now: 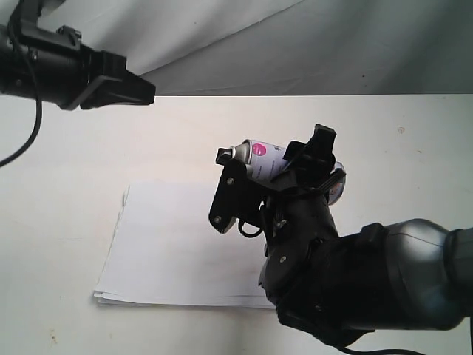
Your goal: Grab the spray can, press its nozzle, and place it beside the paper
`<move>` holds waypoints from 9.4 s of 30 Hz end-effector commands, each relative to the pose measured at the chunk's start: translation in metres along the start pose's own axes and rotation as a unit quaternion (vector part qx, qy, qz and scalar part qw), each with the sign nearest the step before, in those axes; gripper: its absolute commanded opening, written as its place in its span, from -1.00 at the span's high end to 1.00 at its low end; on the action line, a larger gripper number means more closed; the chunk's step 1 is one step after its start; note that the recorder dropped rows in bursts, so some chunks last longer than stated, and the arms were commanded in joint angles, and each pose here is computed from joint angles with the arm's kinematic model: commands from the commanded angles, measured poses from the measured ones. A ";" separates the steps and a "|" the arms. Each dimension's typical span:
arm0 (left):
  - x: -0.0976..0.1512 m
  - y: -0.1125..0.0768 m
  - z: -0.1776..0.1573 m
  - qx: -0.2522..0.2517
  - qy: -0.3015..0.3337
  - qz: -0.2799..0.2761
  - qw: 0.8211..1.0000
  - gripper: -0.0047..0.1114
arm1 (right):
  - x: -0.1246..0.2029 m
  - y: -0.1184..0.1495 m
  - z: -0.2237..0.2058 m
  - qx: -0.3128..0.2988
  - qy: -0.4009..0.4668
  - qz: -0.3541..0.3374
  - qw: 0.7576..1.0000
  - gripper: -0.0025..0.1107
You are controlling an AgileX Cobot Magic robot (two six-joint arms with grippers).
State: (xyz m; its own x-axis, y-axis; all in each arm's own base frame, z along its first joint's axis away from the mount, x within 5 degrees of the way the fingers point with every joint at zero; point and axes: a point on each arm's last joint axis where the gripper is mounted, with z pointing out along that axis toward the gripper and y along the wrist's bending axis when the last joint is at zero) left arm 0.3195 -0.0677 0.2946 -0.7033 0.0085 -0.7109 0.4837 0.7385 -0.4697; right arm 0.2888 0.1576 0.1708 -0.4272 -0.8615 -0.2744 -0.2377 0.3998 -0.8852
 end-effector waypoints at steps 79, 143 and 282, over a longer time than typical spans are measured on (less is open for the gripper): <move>0.050 0.044 0.080 0.240 -0.035 0.293 0.925 0.92 | -0.005 -0.003 -0.002 0.005 -0.019 -0.015 1.000 0.96; 0.054 0.015 0.106 0.238 -0.018 0.309 0.921 0.92 | -0.005 -0.003 -0.002 0.003 -0.020 -0.016 1.000 0.96; 0.085 -0.040 -0.038 0.065 -0.161 0.207 0.963 0.92 | 0.093 -0.109 0.095 -0.214 -0.117 0.469 0.849 0.96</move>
State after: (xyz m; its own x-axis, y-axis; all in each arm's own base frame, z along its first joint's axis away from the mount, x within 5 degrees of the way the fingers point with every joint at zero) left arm 0.2213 -0.0713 0.2709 -0.2528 0.0771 -0.9644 0.7700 0.6196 -0.1523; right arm 0.3585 0.0021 0.2012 -0.5397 -0.1044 -0.8354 -0.1588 0.9871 -0.0208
